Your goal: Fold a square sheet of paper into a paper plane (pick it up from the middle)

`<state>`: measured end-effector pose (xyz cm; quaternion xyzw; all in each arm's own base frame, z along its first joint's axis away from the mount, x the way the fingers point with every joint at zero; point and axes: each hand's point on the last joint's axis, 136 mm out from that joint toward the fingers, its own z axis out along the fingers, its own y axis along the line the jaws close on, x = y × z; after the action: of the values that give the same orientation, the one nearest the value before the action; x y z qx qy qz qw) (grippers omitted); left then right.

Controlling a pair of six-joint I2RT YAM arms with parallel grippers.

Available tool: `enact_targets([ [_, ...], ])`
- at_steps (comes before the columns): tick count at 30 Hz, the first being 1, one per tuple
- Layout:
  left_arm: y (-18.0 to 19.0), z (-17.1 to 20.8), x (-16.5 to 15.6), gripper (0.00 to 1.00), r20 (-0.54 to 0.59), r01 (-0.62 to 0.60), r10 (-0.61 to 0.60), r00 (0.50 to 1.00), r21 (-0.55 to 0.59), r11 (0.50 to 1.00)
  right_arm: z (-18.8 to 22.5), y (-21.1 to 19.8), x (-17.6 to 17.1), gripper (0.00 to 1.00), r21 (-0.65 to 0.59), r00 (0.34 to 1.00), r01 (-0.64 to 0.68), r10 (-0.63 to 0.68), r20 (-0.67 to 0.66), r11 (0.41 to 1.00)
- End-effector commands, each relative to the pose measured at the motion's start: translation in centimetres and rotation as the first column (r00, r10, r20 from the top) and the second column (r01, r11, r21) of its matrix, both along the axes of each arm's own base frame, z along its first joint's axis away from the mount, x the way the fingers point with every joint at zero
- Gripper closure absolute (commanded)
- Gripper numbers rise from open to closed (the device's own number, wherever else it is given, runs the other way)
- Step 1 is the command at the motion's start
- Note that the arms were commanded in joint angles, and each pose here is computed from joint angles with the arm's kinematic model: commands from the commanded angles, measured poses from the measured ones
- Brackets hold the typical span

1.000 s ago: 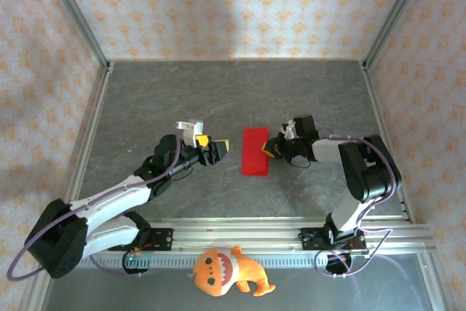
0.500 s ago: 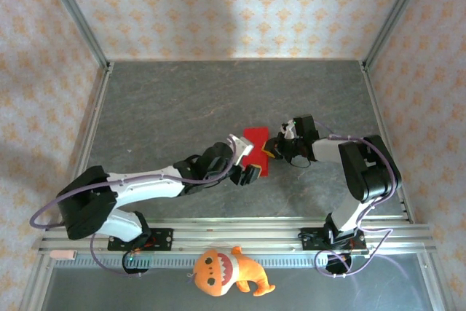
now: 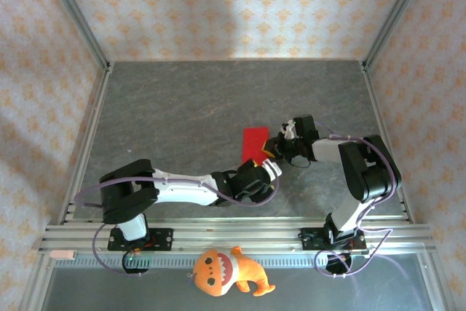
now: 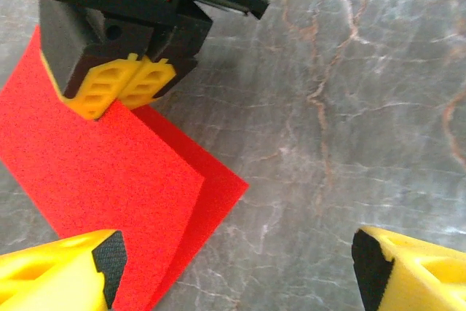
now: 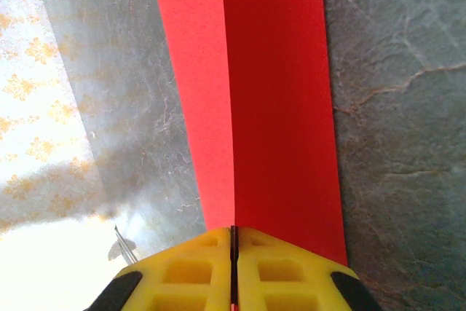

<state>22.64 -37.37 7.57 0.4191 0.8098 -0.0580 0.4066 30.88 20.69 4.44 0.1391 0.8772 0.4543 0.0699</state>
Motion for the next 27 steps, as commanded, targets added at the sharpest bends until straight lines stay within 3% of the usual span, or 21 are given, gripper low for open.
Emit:
enact_targets([
  [1, 1.4, 1.1, 2.1, 0.15, 0.144, -0.092, 0.077, 0.987, 0.097, 0.991, 0.5, 0.1, 0.4, 0.90, -0.009, 1.000, 0.001, 0.000, 0.022, 1.000],
  [4, 1.6, 1.2, 2.4, 0.15, 0.210, -0.115, 0.085, 0.974, 0.136, 0.984, 0.6, 0.1, 0.6, 0.90, -0.007, 1.000, 0.001, -0.001, 0.025, 1.000],
  [11, 1.1, 0.2, 2.9, 0.16, 0.244, -0.120, 0.074, 0.967, 0.179, 0.977, 0.6, 0.1, 0.5, 0.90, -0.004, 1.000, 0.002, -0.002, 0.022, 1.000],
  [18, 0.4, 0.3, 3.6, 0.23, 0.282, -0.128, 0.068, 0.957, 0.200, 0.971, 0.5, 0.1, 0.3, 0.90, -0.002, 1.000, 0.002, -0.002, 0.019, 1.000],
  [27, 0.0, -0.1, 3.8, 0.40, 0.286, -0.126, 0.059, 0.956, 0.222, 0.967, 0.7, 0.2, 0.5, 0.90, 0.002, 1.000, 0.002, -0.002, 0.024, 1.000],
])
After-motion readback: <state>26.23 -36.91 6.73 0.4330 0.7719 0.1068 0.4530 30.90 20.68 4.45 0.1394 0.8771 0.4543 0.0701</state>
